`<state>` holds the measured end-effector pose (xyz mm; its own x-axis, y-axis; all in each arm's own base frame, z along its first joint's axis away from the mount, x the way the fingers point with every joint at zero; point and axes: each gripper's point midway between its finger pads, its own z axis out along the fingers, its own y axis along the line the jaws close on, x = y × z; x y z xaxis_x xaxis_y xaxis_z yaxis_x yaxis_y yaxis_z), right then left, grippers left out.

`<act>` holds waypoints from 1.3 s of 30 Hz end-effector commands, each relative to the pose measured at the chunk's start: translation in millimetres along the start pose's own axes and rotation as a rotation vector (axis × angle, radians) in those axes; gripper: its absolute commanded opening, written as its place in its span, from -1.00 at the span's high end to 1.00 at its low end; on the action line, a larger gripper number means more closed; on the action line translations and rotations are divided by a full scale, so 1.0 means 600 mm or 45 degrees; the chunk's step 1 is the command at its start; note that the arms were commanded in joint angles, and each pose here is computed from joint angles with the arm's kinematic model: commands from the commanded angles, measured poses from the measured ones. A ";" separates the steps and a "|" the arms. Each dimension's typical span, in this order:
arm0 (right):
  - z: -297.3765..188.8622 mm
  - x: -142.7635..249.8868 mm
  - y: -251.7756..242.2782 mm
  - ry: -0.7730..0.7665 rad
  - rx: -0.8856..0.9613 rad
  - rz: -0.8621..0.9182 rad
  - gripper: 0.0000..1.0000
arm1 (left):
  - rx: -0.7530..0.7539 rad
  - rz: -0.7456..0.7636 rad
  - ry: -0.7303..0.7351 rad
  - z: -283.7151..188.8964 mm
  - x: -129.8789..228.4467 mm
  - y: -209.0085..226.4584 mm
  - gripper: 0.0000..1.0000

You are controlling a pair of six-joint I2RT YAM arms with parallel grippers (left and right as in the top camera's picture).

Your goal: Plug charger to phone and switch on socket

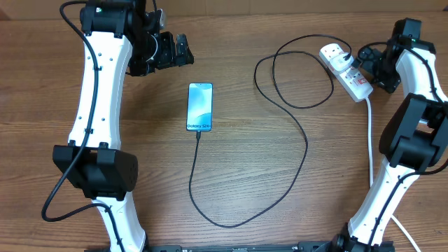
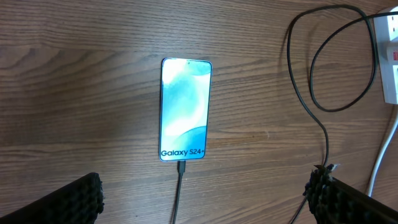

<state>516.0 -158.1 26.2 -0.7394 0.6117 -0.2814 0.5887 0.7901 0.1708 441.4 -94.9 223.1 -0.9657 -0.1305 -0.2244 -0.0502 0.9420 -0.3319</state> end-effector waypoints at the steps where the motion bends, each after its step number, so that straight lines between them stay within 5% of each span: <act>1: 0.014 0.011 -0.003 0.019 0.010 0.000 -1.00 | 0.017 0.001 -0.004 0.000 -0.002 -0.009 -1.00; 39: 0.024 0.043 -0.002 0.106 -0.017 -0.042 -1.00 | 0.018 0.003 -0.008 0.000 -0.003 -0.009 -0.99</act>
<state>511.8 -158.9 18.7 -0.7373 0.6205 -0.2671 0.5953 0.7837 0.1775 441.6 -95.0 223.1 -0.9655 -0.1305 -0.2251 -0.0499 0.9420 -0.3320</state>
